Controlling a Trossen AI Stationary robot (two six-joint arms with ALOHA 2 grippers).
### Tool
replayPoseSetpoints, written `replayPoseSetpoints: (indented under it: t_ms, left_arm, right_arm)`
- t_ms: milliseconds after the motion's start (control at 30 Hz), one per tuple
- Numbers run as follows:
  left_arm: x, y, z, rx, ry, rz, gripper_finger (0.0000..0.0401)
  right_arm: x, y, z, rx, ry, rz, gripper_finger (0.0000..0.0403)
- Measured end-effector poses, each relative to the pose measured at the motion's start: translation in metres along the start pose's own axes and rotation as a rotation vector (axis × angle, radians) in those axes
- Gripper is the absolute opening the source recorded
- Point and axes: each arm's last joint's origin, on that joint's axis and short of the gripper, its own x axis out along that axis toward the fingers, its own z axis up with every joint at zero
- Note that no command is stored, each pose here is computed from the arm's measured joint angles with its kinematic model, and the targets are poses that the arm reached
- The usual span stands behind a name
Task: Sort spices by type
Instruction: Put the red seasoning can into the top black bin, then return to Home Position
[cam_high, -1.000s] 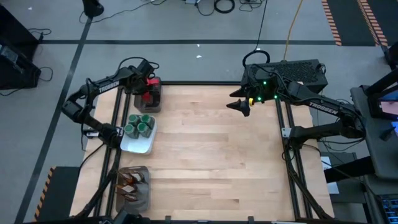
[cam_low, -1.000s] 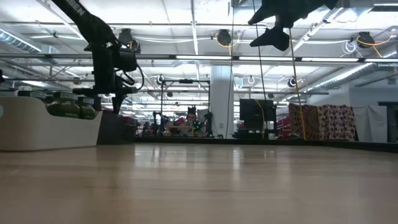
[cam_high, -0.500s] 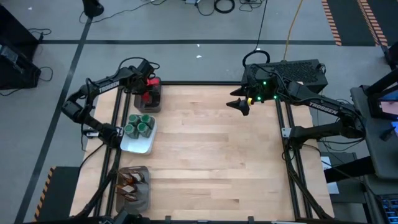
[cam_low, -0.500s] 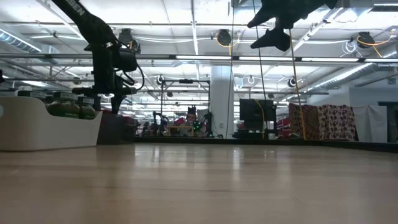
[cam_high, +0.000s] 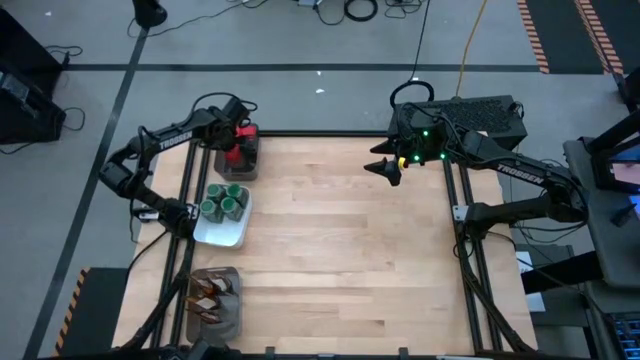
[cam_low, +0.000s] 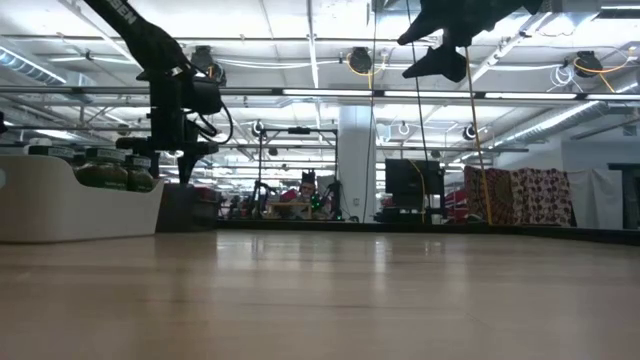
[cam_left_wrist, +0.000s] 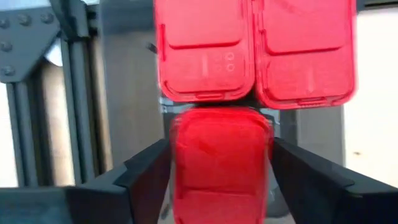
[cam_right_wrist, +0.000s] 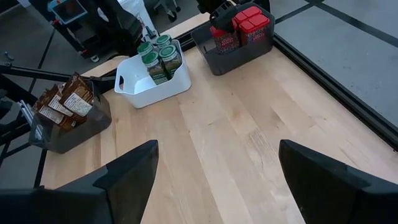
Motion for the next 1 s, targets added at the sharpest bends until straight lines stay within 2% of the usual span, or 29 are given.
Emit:
replayPoseSetpoints:
  t_ms: [167,267,533,667,833,1000]
  left_arm:
    - [-0.001,-0.002,-0.001,0.006,-0.024,0.033,0.0317]
    - [-0.001,-0.002,-0.001,0.006,-0.023,0.031,0.0332]
    - [-0.004,-0.003,0.001,0.013,-0.024,0.019,0.0336]
    - [-0.012,-0.005,0.008,0.053,-0.041,0.001,0.0336]
    - [-0.033,-0.011,0.017,0.113,-0.087,-0.051,0.0336]
    - [-0.076,-0.020,0.017,0.150,-0.248,-0.158,0.0336]
  right_arm:
    - [0.000,0.000,0.000,0.000,0.000,0.000,0.0315]
    - [0.000,0.000,0.000,-0.001,0.000,0.000,0.0315]
    - [0.000,0.000,0.000,-0.012,0.000,0.001,0.0315]
    - [0.000,0.000,0.000,-0.012,0.000,0.002,0.0315]
    - [0.000,0.000,0.000,-0.015,0.001,0.004,0.0315]
    - [0.000,0.000,0.000,-0.015,0.001,0.004,0.0315]
